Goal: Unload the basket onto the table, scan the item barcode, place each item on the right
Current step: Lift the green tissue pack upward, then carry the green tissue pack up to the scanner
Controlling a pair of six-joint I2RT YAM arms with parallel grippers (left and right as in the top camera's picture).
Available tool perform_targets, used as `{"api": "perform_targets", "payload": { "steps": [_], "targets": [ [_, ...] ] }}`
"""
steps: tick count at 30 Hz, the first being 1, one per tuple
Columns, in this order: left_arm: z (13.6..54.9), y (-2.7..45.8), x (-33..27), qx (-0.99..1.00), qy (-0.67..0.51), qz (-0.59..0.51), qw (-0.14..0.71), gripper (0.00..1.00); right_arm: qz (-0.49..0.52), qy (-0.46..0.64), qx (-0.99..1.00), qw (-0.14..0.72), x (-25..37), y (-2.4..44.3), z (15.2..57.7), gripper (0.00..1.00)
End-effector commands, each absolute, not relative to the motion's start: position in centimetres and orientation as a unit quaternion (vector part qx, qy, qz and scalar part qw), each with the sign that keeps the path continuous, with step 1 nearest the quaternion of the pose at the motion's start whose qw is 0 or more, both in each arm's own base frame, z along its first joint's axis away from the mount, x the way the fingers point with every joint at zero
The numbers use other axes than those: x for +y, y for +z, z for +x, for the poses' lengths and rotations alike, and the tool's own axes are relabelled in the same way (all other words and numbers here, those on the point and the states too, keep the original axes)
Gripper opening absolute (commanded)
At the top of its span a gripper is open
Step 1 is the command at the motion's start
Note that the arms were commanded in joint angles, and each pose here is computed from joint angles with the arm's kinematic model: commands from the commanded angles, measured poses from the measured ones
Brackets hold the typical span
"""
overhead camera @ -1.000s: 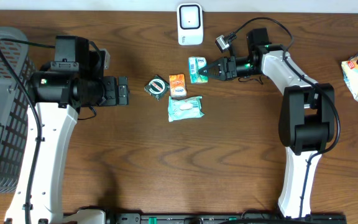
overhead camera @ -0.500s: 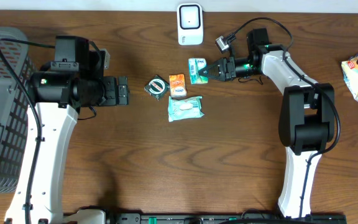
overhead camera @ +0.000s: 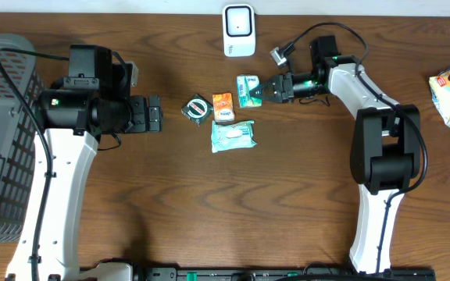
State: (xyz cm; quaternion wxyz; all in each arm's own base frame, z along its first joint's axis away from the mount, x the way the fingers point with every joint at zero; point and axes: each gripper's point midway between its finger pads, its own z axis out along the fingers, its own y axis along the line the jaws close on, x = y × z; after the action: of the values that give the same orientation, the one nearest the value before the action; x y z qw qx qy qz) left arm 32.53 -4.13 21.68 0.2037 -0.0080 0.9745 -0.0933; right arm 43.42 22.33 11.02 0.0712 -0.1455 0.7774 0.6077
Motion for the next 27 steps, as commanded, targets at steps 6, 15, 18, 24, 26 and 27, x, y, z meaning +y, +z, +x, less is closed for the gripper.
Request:
{"api": "perform_targets", "payload": {
  "steps": [6,15,18,24,26,27],
  "targets": [
    [32.4,21.4,-4.1,0.976,-0.088,-0.007,0.198,0.98,-0.055,0.383,0.921,0.052,18.6,4.3,45.3,0.01],
    [32.4,21.4,-4.1,0.976,-0.088,-0.007,0.198,0.98,-0.026,0.097,0.994,0.040,9.9,4.2,45.9,0.01],
    [32.4,21.4,-4.1,0.976,-0.088,-0.007,0.198,0.98,-0.039,0.019,0.998,0.035,8.7,4.6,45.4,0.01],
    [32.4,21.4,-4.1,0.976,-0.088,-0.007,0.198,0.98,-0.079,-0.093,0.991,0.045,9.1,4.8,44.9,0.01],
    [32.4,21.4,-4.1,0.976,-0.088,-0.007,0.198,0.98,-0.095,-0.103,0.989,0.052,10.3,4.9,44.8,0.01],
    [32.4,21.4,-4.1,0.976,-0.088,-0.007,0.198,0.98,-0.101,-0.104,0.988,0.055,10.9,4.9,44.7,0.01]
  ]
}}
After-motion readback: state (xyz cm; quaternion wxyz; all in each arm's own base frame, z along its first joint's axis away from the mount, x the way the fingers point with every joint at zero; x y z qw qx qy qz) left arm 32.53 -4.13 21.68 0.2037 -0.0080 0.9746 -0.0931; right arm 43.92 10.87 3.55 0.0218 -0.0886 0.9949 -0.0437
